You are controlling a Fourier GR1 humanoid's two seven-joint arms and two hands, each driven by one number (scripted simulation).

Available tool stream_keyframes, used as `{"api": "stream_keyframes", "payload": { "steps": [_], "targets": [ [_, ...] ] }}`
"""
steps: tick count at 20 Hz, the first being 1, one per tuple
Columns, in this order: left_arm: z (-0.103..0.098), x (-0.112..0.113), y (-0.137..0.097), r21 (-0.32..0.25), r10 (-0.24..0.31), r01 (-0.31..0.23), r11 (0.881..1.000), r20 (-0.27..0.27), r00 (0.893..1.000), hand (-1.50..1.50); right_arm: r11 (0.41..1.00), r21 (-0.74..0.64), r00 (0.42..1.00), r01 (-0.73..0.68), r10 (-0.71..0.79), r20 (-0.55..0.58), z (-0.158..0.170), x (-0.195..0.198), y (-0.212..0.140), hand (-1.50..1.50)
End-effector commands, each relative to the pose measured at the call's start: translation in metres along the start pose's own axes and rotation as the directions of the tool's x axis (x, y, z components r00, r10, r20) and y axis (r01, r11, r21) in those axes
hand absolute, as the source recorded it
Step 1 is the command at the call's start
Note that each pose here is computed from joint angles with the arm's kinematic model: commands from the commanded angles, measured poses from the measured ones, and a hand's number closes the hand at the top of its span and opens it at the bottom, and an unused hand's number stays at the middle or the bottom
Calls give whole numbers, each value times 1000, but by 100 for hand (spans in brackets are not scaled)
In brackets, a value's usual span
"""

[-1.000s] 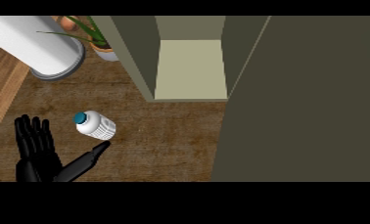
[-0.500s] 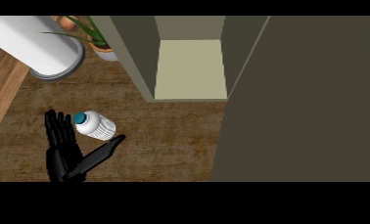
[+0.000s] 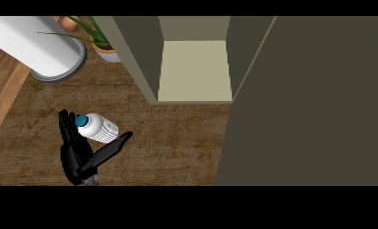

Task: Pick up the bottled water, place it into the cabinet and close the cabinet

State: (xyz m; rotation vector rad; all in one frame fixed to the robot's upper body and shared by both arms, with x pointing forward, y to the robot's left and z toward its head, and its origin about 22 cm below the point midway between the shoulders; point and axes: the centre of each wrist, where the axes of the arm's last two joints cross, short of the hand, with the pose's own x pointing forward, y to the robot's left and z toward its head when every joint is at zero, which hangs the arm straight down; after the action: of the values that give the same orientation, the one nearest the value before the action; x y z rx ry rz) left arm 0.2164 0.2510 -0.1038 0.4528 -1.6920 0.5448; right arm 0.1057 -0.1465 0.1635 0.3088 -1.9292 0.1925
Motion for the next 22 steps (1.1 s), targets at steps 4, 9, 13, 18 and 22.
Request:
{"api": "stream_keyframes", "payload": {
  "steps": [4,9,13,18,22],
  "targets": [
    [12,-28,10,49,-4,4,999,-6,1000,-150,999,-20,996,-48,49,70,18,25,-2,-150],
    [17,-40,2,55,5,-5,998,11,1000,-150,998,-19,997,-60,61,58,13,12,0,-150],
    [22,-47,12,29,53,-53,998,10,999,-150,998,-29,996,-47,49,71,18,33,-7,-150],
    [9,-56,1,25,97,-98,995,20,995,-150,999,-13,998,-36,37,60,10,25,7,-150],
    [26,-62,11,11,158,-159,987,42,986,150,999,-21,998,-43,44,47,10,25,0,-150]
  ]
}}
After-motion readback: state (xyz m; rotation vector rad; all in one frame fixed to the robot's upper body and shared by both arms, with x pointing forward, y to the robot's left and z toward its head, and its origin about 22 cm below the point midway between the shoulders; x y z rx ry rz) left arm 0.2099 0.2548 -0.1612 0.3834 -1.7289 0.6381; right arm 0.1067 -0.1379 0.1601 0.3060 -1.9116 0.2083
